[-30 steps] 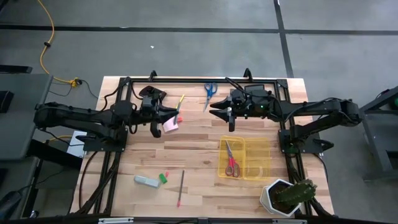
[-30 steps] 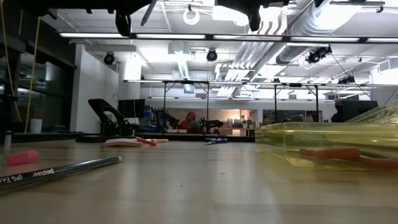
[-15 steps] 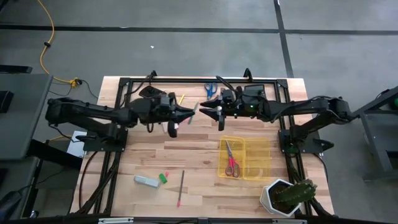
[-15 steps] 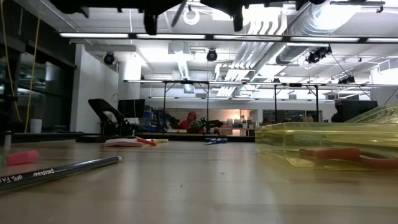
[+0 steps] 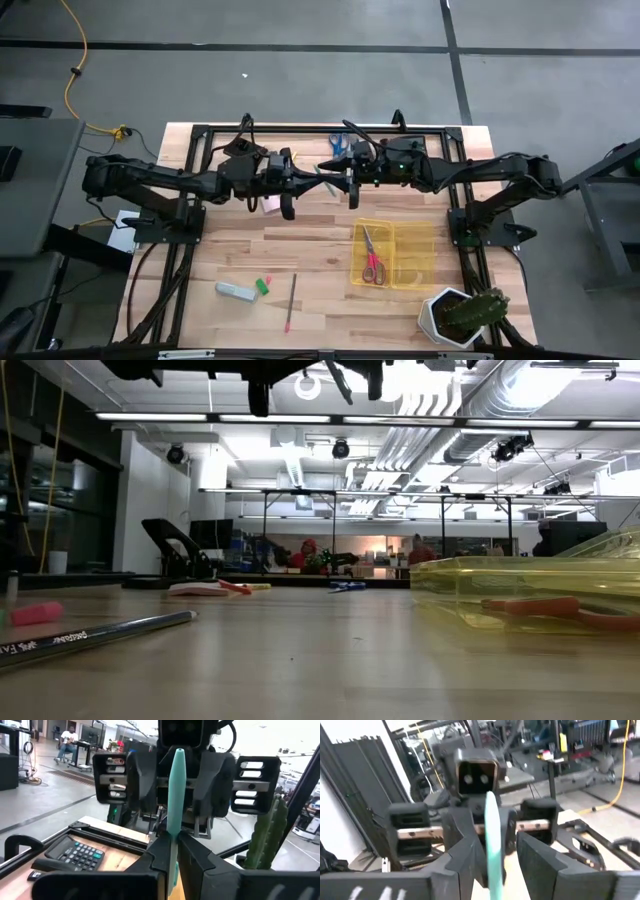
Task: Pack school essentials
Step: Put the light blue pen into the supply box
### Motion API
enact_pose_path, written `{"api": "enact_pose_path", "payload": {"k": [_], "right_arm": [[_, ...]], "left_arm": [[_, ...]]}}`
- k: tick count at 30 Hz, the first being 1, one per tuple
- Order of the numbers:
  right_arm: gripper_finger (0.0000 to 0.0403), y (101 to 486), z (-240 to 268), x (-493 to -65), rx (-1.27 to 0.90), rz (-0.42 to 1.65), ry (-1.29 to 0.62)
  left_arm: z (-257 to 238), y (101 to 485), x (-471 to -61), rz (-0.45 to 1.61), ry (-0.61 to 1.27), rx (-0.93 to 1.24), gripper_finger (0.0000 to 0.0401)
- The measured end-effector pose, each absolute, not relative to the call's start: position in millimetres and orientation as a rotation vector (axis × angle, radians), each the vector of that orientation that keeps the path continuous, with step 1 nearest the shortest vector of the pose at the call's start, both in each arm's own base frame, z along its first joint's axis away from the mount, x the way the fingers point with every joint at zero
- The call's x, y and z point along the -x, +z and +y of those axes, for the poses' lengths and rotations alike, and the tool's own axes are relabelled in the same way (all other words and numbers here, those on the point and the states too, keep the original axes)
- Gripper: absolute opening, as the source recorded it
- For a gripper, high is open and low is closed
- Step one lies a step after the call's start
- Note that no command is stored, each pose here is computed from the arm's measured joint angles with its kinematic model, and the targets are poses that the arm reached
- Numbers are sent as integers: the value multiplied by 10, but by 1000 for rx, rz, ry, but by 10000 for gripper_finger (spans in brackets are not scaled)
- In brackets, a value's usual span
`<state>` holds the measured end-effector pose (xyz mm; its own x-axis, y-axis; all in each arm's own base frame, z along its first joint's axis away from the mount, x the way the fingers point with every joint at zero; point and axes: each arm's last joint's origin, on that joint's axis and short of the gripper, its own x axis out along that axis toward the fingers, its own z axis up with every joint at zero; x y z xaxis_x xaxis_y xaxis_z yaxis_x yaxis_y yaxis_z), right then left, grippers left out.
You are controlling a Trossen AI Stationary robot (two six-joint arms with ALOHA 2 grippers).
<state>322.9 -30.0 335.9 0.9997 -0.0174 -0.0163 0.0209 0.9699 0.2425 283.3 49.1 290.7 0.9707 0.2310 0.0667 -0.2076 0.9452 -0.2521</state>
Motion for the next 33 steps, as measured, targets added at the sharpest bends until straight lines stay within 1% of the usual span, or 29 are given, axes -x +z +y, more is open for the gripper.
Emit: {"api": "enact_pose_path", "payload": {"k": [12, 15, 21, 22, 27, 30, 33], "right_arm": [[126, 3320, -307, -3246, -320, 39, 5], [104, 3306, -304, -3245, -342, 55, 12], [19, 3302, -305, -3245, -346, 58, 8], [12, 3302, -306, -3244, -345, 59, 8], [24, 3302, -307, -3244, -342, 59, 8], [15, 3295, -320, -3238, -337, 67, 1], [7, 3337, -356, -3151, -298, 90, -12]], "left_arm": [[489, 2838, -2881, -67, 196, 255, 14], [508, 2830, -2881, -65, 203, 256, 14], [525, 2833, -2876, -67, 208, 260, 15], [525, 2833, -2876, -67, 208, 259, 15], [527, 2831, -2876, -67, 211, 262, 15], [550, 2846, -2834, -44, 218, 267, 21], [587, 2909, -2702, -1, 244, 270, 41]]}}
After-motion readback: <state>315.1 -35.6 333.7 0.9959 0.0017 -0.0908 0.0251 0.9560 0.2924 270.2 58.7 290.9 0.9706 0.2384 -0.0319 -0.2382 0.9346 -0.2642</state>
